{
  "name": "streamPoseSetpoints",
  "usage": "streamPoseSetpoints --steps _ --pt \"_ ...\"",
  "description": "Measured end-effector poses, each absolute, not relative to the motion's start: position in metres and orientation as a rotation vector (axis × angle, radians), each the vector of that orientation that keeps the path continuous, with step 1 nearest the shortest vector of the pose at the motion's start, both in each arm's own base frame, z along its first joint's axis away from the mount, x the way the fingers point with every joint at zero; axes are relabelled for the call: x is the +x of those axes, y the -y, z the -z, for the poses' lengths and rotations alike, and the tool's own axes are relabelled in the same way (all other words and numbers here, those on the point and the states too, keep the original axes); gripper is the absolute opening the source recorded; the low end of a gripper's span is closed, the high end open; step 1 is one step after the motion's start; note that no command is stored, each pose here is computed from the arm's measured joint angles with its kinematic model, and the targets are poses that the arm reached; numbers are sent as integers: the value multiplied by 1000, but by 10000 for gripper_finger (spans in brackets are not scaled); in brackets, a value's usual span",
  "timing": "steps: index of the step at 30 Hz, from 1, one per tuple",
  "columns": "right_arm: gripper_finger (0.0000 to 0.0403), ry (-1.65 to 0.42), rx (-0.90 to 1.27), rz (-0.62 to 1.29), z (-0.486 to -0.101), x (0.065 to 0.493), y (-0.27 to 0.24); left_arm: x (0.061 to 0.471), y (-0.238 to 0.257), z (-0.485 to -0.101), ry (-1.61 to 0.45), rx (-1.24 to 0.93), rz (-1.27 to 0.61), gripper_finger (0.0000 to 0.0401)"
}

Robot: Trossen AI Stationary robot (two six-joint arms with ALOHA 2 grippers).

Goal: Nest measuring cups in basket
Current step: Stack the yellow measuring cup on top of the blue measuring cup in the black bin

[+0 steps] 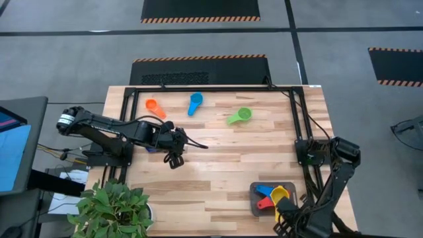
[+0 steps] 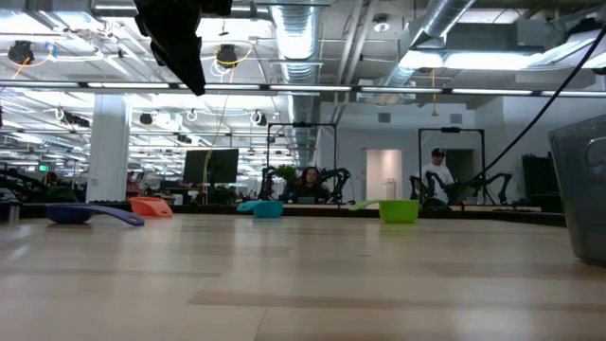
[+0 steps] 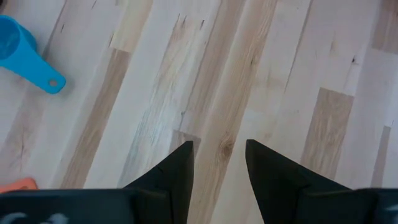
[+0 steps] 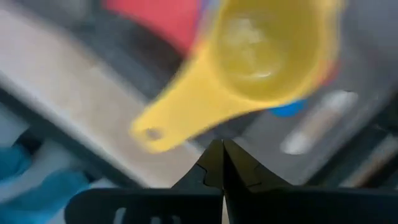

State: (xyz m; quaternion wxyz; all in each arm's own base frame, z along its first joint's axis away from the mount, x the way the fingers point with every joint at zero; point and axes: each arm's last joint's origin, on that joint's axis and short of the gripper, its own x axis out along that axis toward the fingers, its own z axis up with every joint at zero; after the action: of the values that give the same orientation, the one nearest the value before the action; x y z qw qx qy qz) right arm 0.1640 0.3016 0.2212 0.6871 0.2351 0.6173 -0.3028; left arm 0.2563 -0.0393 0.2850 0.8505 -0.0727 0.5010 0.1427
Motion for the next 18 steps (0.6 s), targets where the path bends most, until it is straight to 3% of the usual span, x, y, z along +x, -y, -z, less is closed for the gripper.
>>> streamPoseSetpoints --steps 6,11,18 --pt "30 -1383 481 740 -221 159 -296 257 39 -285 -1050 -155 -300 135" --pt "22 -1412 456 652 -204 156 -299 258 40 -286 -1034 -146 -287 135" --pt "20 -1411 454 704 -202 154 -295 258 40 -286 -1034 -154 -292 135"
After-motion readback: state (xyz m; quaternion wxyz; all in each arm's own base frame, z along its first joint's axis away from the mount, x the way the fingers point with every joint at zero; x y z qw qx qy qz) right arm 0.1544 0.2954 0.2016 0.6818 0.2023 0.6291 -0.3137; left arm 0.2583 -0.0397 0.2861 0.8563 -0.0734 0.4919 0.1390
